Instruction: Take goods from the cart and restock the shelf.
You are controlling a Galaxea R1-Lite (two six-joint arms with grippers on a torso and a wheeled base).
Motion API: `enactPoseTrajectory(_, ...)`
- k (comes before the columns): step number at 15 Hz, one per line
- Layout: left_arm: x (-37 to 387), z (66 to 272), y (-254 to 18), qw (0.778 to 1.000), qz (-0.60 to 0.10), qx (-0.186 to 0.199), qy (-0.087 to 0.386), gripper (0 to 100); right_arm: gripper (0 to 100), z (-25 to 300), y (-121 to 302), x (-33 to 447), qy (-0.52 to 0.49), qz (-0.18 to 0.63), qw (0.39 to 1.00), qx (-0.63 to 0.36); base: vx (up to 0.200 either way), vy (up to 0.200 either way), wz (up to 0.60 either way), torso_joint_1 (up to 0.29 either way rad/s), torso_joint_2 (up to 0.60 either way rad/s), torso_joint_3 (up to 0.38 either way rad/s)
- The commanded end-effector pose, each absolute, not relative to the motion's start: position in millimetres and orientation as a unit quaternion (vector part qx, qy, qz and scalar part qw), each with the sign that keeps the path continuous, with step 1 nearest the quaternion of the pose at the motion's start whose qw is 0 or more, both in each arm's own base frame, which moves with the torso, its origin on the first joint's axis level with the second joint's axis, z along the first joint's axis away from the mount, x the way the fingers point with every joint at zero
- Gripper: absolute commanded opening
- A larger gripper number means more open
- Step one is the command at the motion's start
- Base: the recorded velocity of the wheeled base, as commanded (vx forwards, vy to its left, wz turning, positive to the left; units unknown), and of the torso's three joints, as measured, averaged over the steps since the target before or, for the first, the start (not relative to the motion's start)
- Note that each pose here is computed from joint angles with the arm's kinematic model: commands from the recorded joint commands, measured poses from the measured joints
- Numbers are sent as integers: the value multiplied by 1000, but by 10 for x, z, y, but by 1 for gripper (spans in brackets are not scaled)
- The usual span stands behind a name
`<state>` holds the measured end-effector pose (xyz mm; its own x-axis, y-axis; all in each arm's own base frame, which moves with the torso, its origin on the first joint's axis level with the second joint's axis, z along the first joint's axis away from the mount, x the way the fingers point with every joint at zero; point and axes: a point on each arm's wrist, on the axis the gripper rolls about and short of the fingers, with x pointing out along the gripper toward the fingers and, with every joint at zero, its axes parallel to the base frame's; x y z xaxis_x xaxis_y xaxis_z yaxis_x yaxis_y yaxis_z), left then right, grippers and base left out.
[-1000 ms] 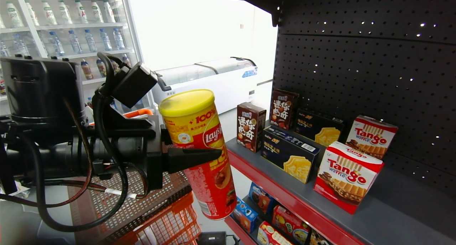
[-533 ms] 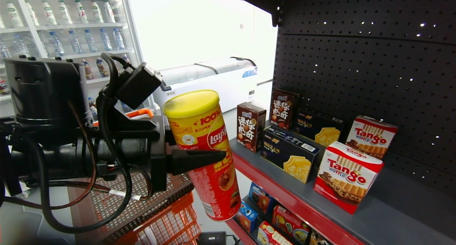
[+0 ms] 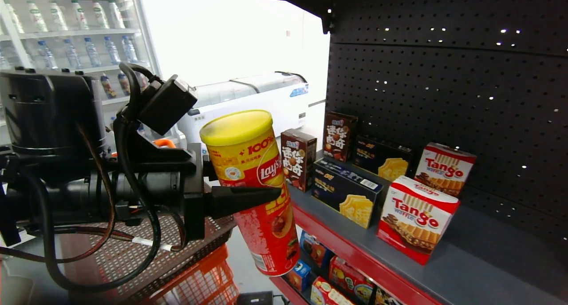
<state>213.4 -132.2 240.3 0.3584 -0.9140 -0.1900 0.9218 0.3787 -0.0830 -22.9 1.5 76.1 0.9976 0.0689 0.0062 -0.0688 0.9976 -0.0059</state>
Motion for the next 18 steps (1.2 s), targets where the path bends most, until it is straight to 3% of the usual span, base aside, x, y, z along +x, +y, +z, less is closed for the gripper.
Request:
enactPoseTrajectory(1, 2095, 2396, -1385, 815, -569, 20, 104, 0, 100, 761, 14, -229, -3, 35, 999, -3, 0, 0, -600, 7, 2, 2)
enactPoseTrajectory(9, 2013, 2420, -1488, 801, -590, 23, 99, 0, 100, 761, 14, -229, -3, 35, 999, -3, 0, 0, -600, 4, 4, 3)
enactPoseTrajectory(18, 2023, 2408, -1485, 802, -588, 22, 102, 0, 100, 763, 14, -229, -4, 35, 999, -2, 0, 0, -533, 1, 3, 2)
